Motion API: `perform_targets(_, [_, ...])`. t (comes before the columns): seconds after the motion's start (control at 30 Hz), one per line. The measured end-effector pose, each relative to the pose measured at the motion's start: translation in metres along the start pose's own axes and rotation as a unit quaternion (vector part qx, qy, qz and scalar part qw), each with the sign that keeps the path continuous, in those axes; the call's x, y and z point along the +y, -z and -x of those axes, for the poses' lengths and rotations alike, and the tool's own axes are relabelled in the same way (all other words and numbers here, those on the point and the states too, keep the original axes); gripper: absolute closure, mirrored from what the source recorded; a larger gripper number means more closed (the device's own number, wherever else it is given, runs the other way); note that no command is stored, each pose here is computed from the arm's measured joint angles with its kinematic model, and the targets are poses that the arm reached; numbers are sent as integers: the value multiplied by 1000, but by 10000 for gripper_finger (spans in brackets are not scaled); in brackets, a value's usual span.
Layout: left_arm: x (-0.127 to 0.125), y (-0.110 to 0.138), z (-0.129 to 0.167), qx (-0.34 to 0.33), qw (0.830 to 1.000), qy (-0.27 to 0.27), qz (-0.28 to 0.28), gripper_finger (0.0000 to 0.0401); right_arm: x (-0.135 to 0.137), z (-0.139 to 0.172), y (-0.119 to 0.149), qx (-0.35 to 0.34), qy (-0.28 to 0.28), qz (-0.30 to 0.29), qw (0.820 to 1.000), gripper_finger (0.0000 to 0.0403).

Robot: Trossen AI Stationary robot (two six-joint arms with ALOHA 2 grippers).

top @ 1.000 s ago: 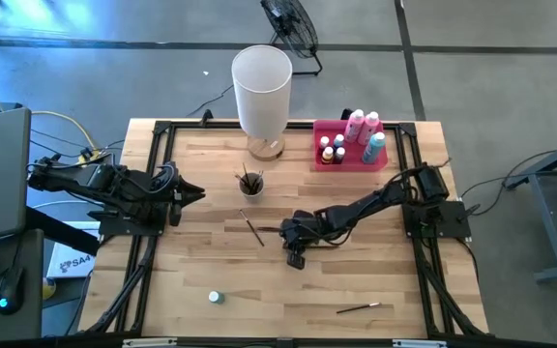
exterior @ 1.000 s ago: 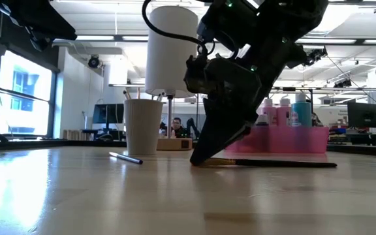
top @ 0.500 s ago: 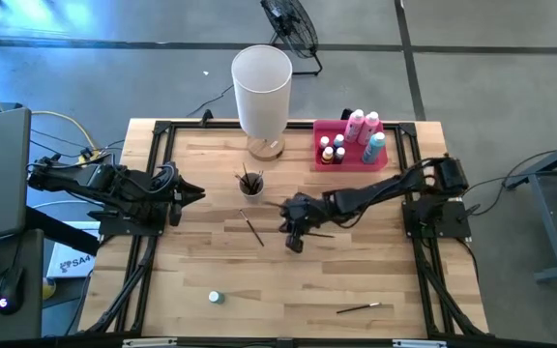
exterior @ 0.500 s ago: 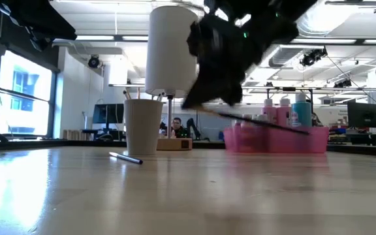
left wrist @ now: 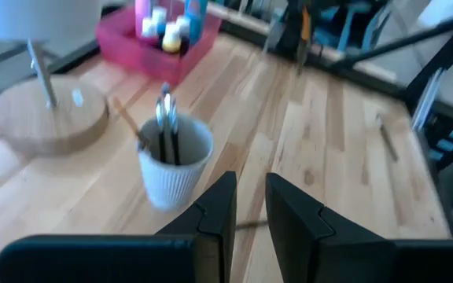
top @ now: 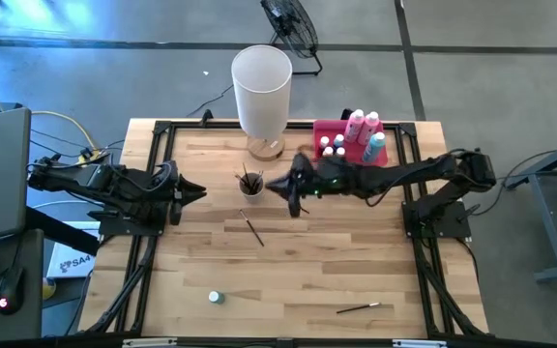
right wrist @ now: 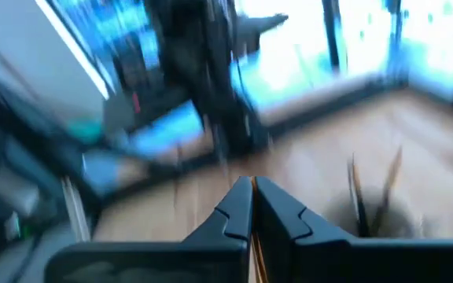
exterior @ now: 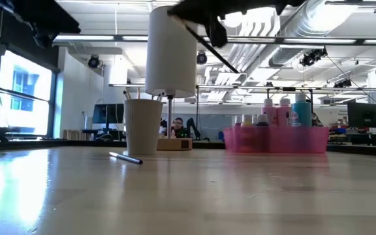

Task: Pick & Place Paint Supplies
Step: Put the golden paint brush into the white cup

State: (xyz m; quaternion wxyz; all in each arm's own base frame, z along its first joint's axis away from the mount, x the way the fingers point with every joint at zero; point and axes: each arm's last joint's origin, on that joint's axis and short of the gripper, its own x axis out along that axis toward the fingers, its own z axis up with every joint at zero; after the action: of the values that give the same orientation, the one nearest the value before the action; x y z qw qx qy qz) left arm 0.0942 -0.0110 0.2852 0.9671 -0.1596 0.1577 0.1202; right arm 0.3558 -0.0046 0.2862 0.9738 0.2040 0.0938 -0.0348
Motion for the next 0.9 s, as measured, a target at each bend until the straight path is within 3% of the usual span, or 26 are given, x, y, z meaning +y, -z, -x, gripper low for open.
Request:
perform_targets(0.17, [-6,-11,-2,-54,998,18,-6,331,6,8,-31,-141,-35,10,989,400])
perform_targets(0.3, [-13,-24,-5,-113,993,34,-17,331,11,13,-43,-208,-56,18,976,400])
perform_targets(0.57, [-34,-43,-28,-188,979,63,-55,325,15,14,-44,-221,-61,18,973,400])
perform_targets(0.77, [-47,-49,-51,-173,983,47,-31,264,22,17,-46,-244,-83,29,966,400])
perform_targets(0.9, [-59,-60,-65,-223,972,54,-46,240,23,17,-46,-244,-87,29,965,400])
